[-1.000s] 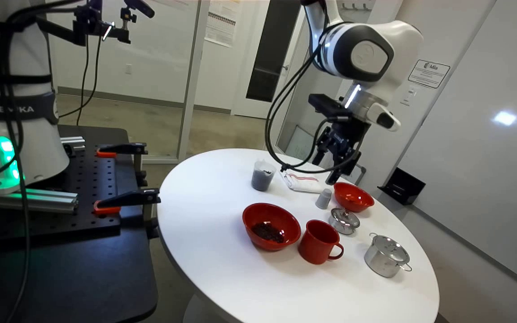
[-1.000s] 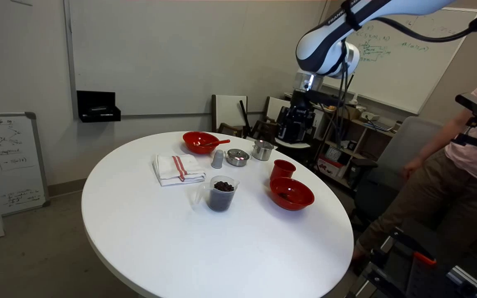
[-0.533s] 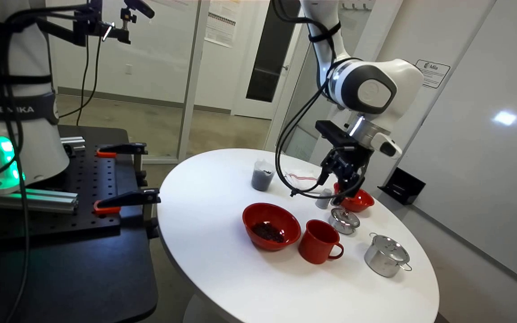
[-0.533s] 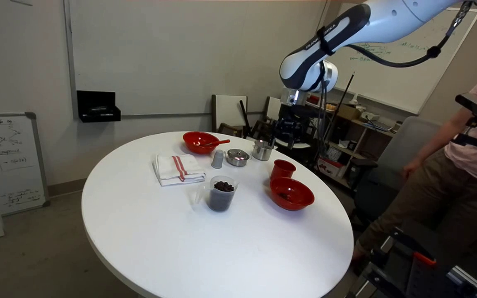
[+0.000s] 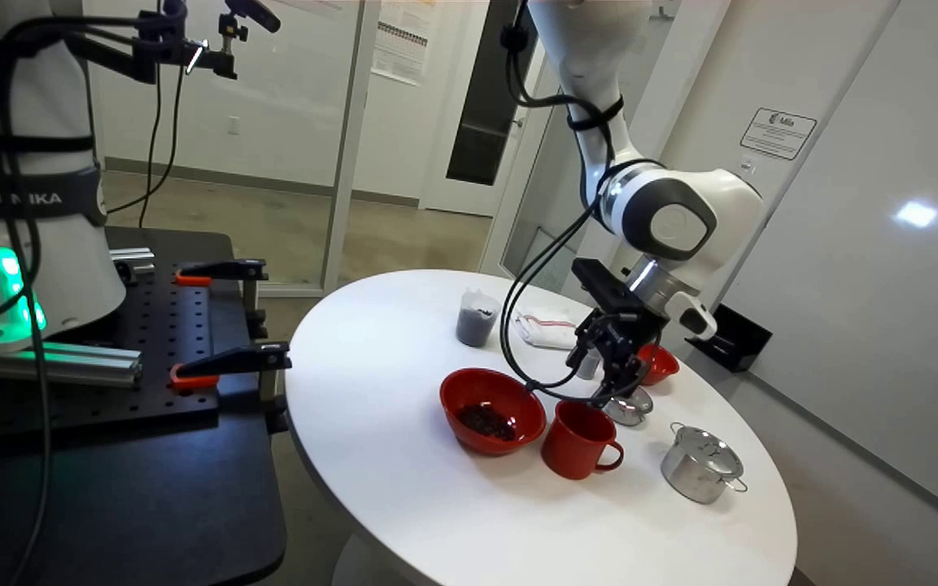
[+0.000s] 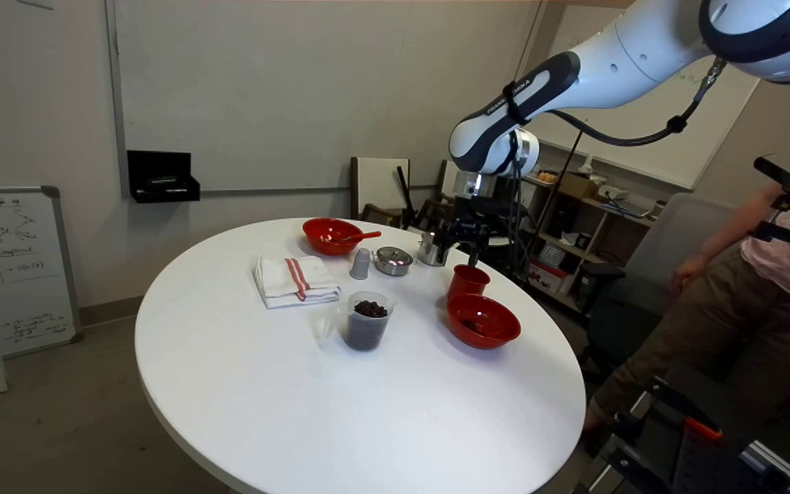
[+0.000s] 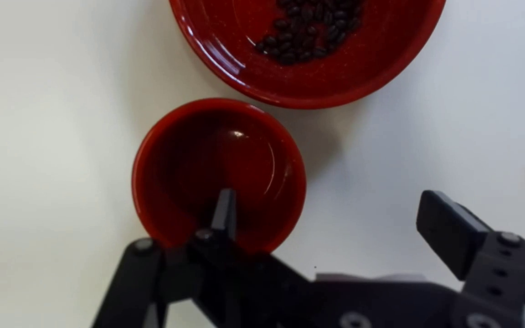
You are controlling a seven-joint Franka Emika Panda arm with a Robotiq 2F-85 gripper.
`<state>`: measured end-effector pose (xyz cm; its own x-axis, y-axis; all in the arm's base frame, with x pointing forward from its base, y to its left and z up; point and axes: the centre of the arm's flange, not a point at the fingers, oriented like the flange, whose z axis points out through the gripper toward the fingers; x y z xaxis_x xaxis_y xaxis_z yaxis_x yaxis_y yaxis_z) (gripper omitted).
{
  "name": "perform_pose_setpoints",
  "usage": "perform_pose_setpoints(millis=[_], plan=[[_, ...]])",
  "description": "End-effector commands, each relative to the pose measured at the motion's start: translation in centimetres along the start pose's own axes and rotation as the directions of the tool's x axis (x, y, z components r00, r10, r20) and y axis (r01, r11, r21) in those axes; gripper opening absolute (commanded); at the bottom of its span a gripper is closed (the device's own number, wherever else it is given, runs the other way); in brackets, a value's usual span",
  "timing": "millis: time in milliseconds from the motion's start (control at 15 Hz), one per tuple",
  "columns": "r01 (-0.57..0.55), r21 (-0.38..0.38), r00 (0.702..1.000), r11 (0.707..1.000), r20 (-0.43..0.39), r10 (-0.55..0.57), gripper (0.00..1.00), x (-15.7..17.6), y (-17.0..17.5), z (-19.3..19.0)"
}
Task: Move the mug to the left
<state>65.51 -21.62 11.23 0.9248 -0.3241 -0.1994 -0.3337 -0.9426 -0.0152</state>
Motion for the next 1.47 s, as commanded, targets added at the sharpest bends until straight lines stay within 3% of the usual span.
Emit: perform_pose_setpoints(millis=[0,133,200,533,867,1133,1400], plan=[[-0.003,0.052,0.999,0.999,0.034,0.002,1.0,2.3,-0.9,2.1],[-0.005,0.069,0.999,0.998,0.047,0.002,0.94,2.4,-1.6,3.5],[-0.007,0.078,0.999,0.997,0.052,0.003,0.74,2.3,-1.8,4.1],[-0.02,0.108,0.998,0.994,0.068,0.013,0.36,2.2,-2.0,6.1],[-0.05,0.135,0.998,0.99,0.052,0.043,0.01,1.4,-1.0,4.7],[-0.046,0.149,0.999,0.988,0.029,0.042,0.02,-0.1,-0.5,0.9],[-0.005,0.083,1.0,0.997,0.002,0.005,0.02,-2.1,-1.0,-5.8]])
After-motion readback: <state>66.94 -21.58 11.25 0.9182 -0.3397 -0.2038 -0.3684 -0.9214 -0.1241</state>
